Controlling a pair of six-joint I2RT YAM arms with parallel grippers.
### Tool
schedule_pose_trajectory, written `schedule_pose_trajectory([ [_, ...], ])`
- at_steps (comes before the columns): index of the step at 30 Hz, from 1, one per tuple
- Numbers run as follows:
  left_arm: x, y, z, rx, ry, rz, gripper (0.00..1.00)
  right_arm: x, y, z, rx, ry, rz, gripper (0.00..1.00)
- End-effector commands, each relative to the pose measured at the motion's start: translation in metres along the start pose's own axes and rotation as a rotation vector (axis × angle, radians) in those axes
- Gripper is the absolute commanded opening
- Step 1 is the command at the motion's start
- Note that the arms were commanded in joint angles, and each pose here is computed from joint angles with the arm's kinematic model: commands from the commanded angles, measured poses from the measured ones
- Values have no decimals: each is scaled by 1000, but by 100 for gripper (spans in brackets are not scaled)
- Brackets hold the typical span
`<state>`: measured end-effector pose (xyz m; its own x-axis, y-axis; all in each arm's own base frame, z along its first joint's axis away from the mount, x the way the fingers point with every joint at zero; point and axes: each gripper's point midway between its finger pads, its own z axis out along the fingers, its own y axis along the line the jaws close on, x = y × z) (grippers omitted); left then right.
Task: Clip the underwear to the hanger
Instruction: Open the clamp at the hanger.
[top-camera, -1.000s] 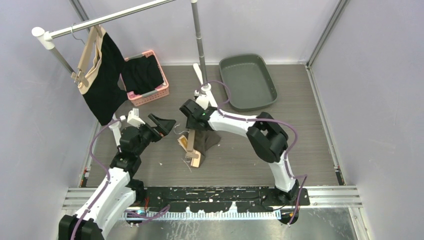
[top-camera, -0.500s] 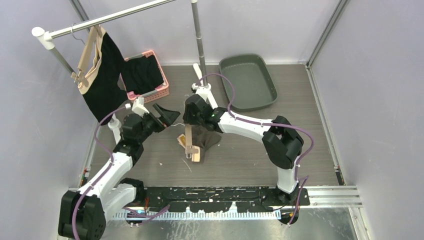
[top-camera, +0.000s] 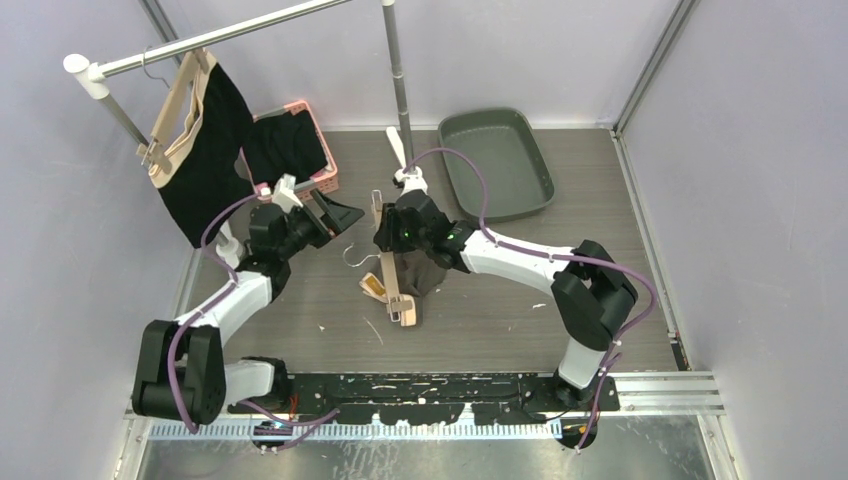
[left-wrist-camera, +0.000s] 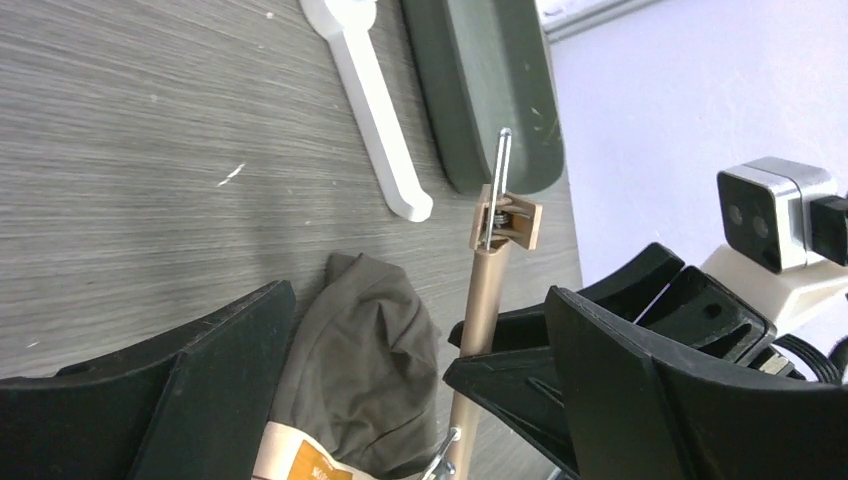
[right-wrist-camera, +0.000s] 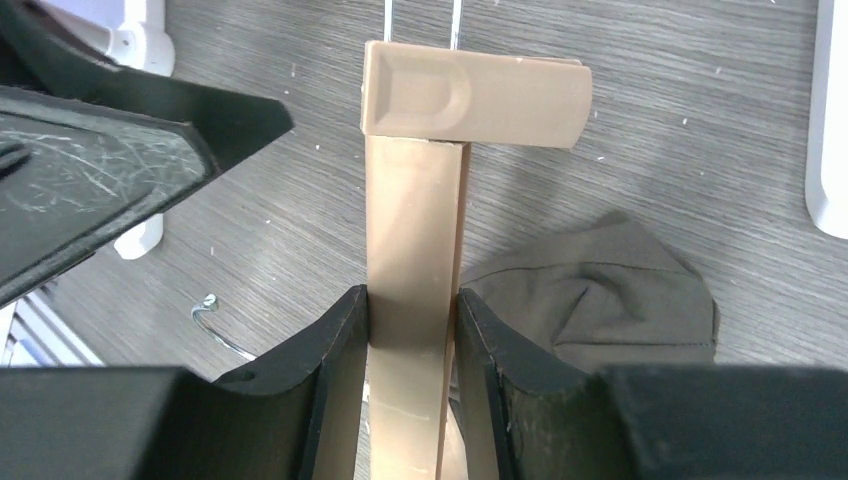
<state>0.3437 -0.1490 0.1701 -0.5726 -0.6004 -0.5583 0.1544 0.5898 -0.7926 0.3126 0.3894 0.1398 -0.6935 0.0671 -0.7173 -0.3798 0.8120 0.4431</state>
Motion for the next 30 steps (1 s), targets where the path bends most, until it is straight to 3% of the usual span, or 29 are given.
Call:
schedule_pose_trajectory([
  [1,-20,-46,0,219,-49,52,98,-37,32,-19,-155,-104,-15,38],
  [30,-26,-64,31,414,-47,-23,90,-35,40,-10,-229,-65,-11,37],
])
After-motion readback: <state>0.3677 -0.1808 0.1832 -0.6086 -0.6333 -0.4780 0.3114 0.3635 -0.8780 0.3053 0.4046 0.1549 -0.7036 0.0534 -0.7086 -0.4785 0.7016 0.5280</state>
